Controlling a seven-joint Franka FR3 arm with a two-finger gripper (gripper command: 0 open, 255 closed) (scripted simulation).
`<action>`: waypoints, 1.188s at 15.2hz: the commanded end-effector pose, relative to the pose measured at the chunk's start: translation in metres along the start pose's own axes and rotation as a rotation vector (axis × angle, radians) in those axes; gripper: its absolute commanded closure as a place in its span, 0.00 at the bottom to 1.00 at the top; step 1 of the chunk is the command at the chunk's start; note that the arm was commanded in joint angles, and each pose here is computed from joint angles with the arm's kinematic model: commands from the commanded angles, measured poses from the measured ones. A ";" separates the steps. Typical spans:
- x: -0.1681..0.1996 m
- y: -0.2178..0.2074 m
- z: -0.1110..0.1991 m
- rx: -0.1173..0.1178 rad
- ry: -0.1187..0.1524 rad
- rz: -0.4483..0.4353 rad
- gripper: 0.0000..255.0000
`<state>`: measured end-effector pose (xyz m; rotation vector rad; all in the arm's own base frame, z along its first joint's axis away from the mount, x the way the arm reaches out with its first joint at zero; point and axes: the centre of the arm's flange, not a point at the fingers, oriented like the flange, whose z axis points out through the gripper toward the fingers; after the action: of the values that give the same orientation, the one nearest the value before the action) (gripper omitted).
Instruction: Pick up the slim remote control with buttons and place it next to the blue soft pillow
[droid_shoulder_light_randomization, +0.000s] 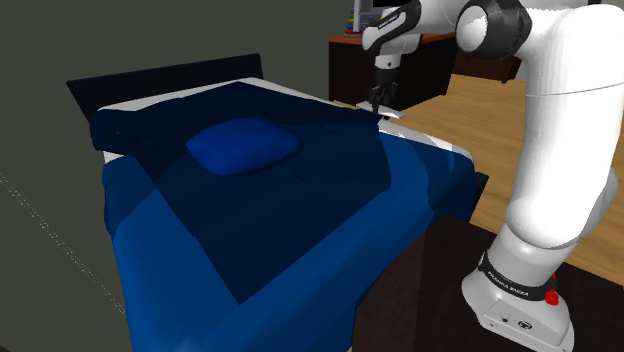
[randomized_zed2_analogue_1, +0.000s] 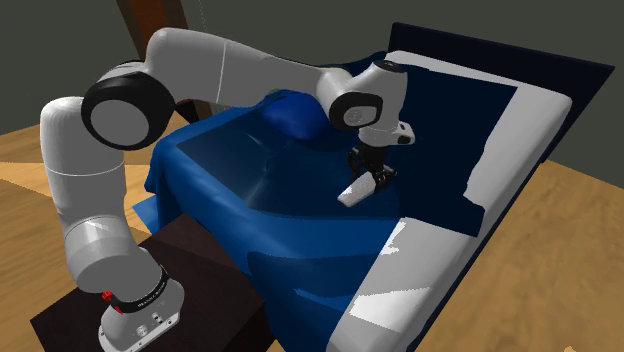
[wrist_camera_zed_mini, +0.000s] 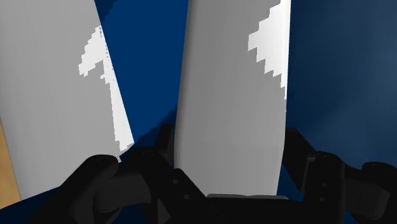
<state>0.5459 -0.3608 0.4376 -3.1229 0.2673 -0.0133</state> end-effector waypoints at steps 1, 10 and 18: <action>0.000 -0.001 -0.011 0.000 0.000 0.000 1.00; 0.001 -0.001 -0.059 0.000 0.000 0.000 1.00; -0.007 -0.067 -0.072 0.000 0.000 0.000 1.00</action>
<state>0.5485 -0.3064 0.5099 -3.1225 0.2658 -0.0125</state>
